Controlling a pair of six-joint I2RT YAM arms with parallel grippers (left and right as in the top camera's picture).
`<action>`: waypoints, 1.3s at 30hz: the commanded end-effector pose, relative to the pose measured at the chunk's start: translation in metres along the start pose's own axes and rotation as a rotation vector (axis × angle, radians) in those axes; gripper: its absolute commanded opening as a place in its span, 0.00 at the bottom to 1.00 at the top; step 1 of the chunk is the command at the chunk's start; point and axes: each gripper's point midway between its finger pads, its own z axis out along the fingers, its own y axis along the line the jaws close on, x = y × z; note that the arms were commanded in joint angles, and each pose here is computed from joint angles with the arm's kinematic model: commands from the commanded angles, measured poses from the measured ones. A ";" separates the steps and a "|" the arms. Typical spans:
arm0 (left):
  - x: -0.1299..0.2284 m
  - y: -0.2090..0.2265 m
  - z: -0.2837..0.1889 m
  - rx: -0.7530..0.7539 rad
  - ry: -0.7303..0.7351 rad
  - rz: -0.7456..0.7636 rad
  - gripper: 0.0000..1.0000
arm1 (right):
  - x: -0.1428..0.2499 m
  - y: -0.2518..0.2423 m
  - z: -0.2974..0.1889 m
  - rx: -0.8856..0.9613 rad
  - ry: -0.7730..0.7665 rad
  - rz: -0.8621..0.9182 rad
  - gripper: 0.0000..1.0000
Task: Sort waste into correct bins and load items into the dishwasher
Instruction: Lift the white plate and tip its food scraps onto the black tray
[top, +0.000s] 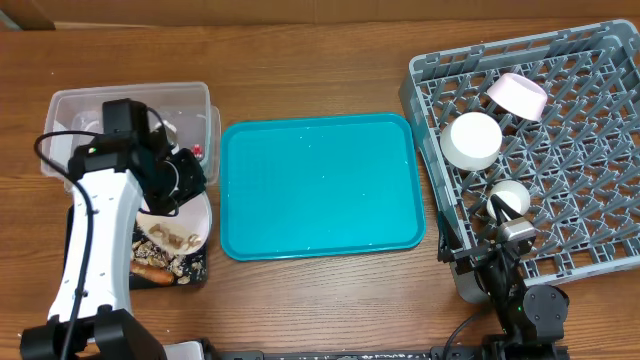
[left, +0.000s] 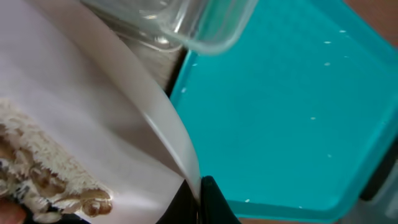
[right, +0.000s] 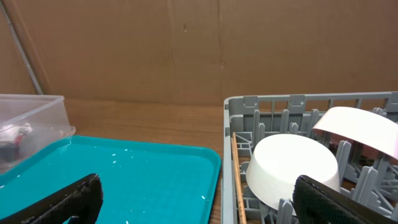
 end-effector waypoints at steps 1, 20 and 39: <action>-0.003 -0.023 -0.030 0.200 -0.058 0.119 0.05 | 0.001 0.000 0.000 -0.003 -0.006 0.002 1.00; 0.026 0.040 -0.095 0.765 -0.338 0.015 0.04 | 0.001 0.000 0.000 -0.003 -0.006 0.002 1.00; 0.033 0.020 -0.140 0.894 -0.463 0.120 0.04 | 0.001 0.000 0.000 -0.003 -0.006 0.003 1.00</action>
